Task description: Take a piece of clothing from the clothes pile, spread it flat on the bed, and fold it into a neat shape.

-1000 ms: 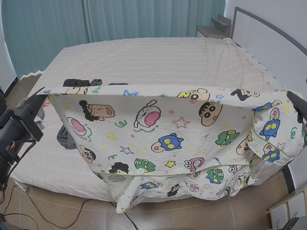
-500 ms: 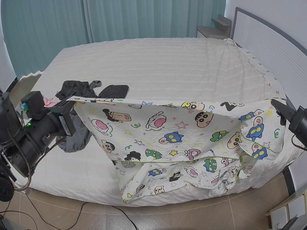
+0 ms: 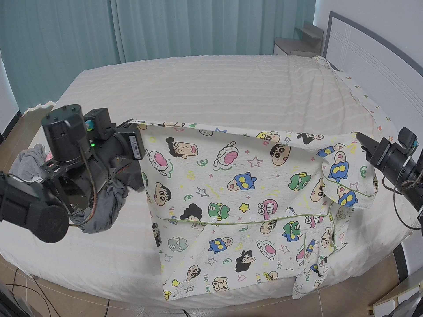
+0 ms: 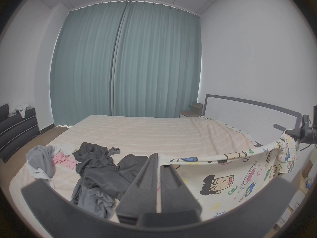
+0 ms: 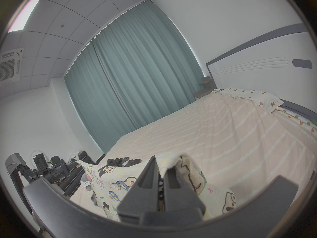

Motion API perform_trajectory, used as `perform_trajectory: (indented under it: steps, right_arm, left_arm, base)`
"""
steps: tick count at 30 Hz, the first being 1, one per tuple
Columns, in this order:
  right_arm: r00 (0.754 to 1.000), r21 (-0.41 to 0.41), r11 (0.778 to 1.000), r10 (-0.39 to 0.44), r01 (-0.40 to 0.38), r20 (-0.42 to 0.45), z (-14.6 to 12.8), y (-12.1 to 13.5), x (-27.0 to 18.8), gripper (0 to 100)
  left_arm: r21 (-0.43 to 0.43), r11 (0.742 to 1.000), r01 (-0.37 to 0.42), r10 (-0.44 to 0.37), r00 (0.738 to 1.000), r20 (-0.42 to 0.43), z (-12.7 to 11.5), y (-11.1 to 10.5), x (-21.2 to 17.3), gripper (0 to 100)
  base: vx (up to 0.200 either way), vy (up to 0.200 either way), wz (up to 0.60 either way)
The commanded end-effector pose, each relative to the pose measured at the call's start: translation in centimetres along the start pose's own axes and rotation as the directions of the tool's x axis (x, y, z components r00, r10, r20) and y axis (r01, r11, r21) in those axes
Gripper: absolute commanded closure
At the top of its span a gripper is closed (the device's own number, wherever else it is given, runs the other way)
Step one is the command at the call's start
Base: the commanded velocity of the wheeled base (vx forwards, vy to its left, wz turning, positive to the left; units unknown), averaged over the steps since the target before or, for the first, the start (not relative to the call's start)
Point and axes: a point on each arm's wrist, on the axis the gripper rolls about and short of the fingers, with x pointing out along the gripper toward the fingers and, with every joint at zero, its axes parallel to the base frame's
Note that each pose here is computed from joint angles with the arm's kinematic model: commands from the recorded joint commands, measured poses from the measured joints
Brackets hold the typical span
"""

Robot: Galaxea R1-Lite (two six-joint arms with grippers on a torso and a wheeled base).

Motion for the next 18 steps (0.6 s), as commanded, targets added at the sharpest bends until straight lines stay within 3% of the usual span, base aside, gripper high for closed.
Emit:
perform_trajectory:
  steps: [1,6,8,18]
  right_arm:
    - [0.994,0.009,0.996,-0.086,0.086,-0.068,-2.5,-2.9,3.4,100]
    - [0.985,0.016,0.991,-0.134,0.136,-0.106,-3.6,-4.8,5.4,100]
    - [0.977,0.021,0.986,-0.163,0.167,-0.135,-4.6,-6.1,6.6,100]
    - [0.954,0.081,0.967,-0.221,0.241,-0.202,-8.1,-9.1,11.0,100]
  left_arm:
    - [0.025,0.999,-0.021,0.023,0.997,-0.068,-3.6,-1.2,5.0,100]
    - [0.028,0.999,-0.042,0.044,0.996,-0.073,-5.2,-2.1,8.2,100]
    - [0.036,0.998,-0.056,0.059,0.995,-0.086,-7.0,-2.7,10.2,100]
    - [0.046,0.995,-0.084,0.088,0.991,-0.104,-12.1,-3.4,15.7,100]
  base:
    - [0.200,0.000,0.00]
    - [0.200,0.000,0.00]
    - [0.200,0.000,0.00]
    - [0.000,0.000,0.00]
